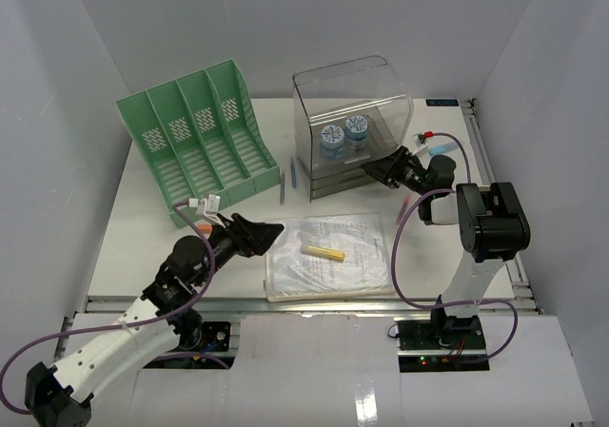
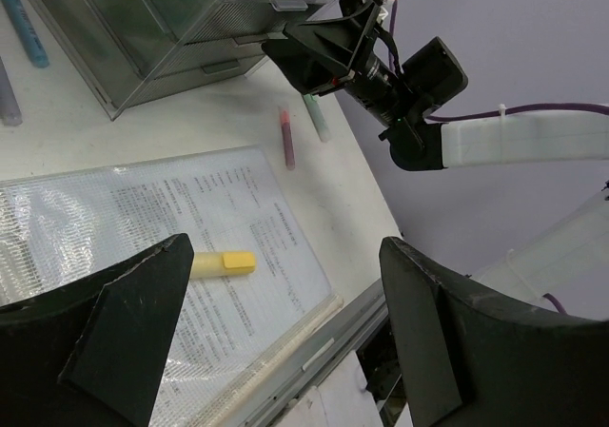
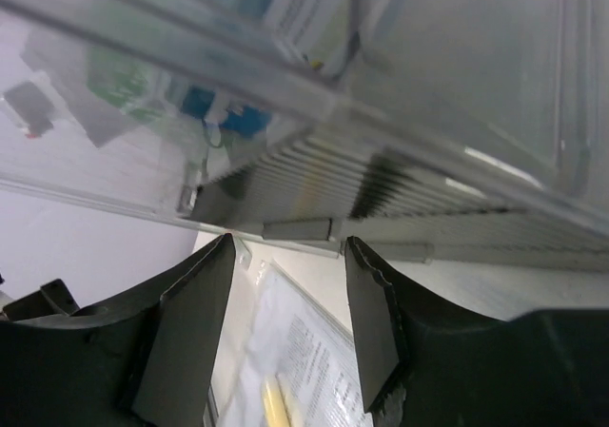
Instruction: Organize the desk
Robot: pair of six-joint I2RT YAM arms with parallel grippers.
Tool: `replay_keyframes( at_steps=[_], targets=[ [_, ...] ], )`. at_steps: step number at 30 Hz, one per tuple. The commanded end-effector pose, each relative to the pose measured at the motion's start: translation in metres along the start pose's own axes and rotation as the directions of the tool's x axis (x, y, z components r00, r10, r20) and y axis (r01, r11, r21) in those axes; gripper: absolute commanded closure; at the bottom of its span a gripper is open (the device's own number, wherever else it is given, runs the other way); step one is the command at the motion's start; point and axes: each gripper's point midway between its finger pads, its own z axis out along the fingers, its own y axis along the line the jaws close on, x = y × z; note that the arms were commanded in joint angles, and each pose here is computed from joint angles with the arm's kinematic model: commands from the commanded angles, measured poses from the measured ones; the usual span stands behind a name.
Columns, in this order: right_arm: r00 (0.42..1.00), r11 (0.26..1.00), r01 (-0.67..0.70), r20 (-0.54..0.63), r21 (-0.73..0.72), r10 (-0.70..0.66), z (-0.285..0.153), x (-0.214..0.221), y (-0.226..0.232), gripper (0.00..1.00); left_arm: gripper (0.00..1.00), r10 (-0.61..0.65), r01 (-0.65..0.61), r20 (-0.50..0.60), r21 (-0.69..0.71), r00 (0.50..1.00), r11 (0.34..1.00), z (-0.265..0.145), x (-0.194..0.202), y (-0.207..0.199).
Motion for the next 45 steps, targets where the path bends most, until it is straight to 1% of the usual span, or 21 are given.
replay_keyframes(
  at_steps=[1,4,10,14,15,19,22,25,27,28,29,31,34,37,40,41,42,43,45],
  targets=[
    [0.996,0.999,0.011,0.086,-0.031,-0.008,0.014,-0.027,0.01,0.53,0.09,-0.023,0.023,0.009,-0.023,1.0,0.999,-0.001,0.001,0.005],
    [0.995,1.0,-0.024,0.094,0.008,0.023,0.018,-0.028,-0.002,0.58,0.09,-0.023,0.024,0.008,-0.02,1.0,1.0,-0.001,-0.001,0.002],
    [0.994,0.999,-0.051,0.1,0.018,0.049,0.021,-0.023,-0.008,0.61,0.09,-0.014,0.014,0.007,-0.019,1.0,1.0,-0.002,-0.005,-0.001],
    [0.993,0.998,-0.059,0.107,0.008,0.058,0.025,-0.025,-0.009,0.7,0.09,-0.027,0.027,0.002,-0.021,1.0,0.999,-0.003,-0.002,0.001],
    [0.992,0.998,-0.065,0.106,0.008,0.064,0.025,-0.025,-0.01,0.7,0.1,-0.03,0.03,0.002,-0.019,1.0,0.999,-0.003,-0.002,0.0],
    [0.99,0.997,-0.075,0.117,-0.008,0.075,0.026,-0.026,-0.009,0.85,0.1,-0.031,0.031,-0.013,-0.009,0.999,0.999,-0.004,0.002,0.0],
    [0.99,0.997,-0.076,0.116,-0.012,0.077,0.023,-0.024,-0.007,0.91,0.1,-0.026,0.026,-0.033,-0.016,0.999,1.0,-0.004,0.008,0.003],
    [0.992,0.997,-0.076,0.105,-0.008,0.076,0.013,-0.017,-0.006,0.92,0.1,-0.044,0.042,-0.105,-0.018,0.994,0.999,-0.003,0.025,0.007],
    [0.993,0.998,-0.063,0.101,0.008,0.062,0.005,-0.013,-0.009,0.92,0.1,-0.082,0.076,-0.157,-0.045,0.984,0.996,-0.001,0.04,0.015],
    [0.994,0.997,-0.069,0.086,0.019,0.067,-0.002,-0.004,-0.011,0.92,0.1,-0.097,0.087,-0.193,-0.06,0.976,0.994,0.0,0.049,0.019],
    [0.994,0.996,-0.08,0.077,0.027,0.078,-0.008,0.001,-0.014,0.92,0.1,-0.099,0.089,-0.195,-0.059,0.976,0.994,0.0,0.05,0.019],
    [0.994,0.994,-0.099,0.057,0.048,0.096,-0.027,0.014,-0.021,0.92,0.1,-0.115,0.098,-0.253,-0.079,0.961,0.992,0.001,0.064,0.025],
    [0.994,0.992,-0.1,0.05,0.071,0.097,-0.048,0.021,-0.027,0.92,0.1,-0.116,0.095,-0.308,-0.08,0.944,0.992,0.002,0.076,0.027],
    [0.995,0.99,-0.1,0.042,0.099,0.096,-0.063,0.028,-0.033,0.92,0.1,-0.096,0.072,-0.337,-0.085,0.937,0.994,0.004,0.082,0.03],
    [0.996,0.991,-0.088,0.028,0.103,0.086,-0.066,0.03,-0.032,0.86,0.1,-0.094,0.063,-0.349,-0.097,0.932,0.993,0.006,0.084,0.033],
    [0.996,0.992,-0.083,0.025,0.099,0.081,-0.066,0.029,-0.032,0.8,0.1,-0.099,0.064,-0.343,-0.114,0.934,0.991,0.006,0.083,0.036],
    [0.997,0.993,-0.077,0.017,0.092,0.075,-0.065,0.029,-0.031,0.7,0.09,-0.118,0.078,-0.332,-0.133,0.936,0.988,0.007,0.082,0.037],
    [0.998,0.995,-0.06,0.004,0.075,0.06,-0.063,0.028,-0.028,0.52,0.09,-0.138,0.086,-0.329,-0.168,0.934,0.982,0.005,0.084,0.043],
    [0.998,0.999,-0.026,-0.061,0.027,0.027,-0.063,0.034,-0.022,0.24,0.08,-0.181,0.107,-0.278,-0.26,0.943,0.96,0.003,0.078,0.056]
  ],
)
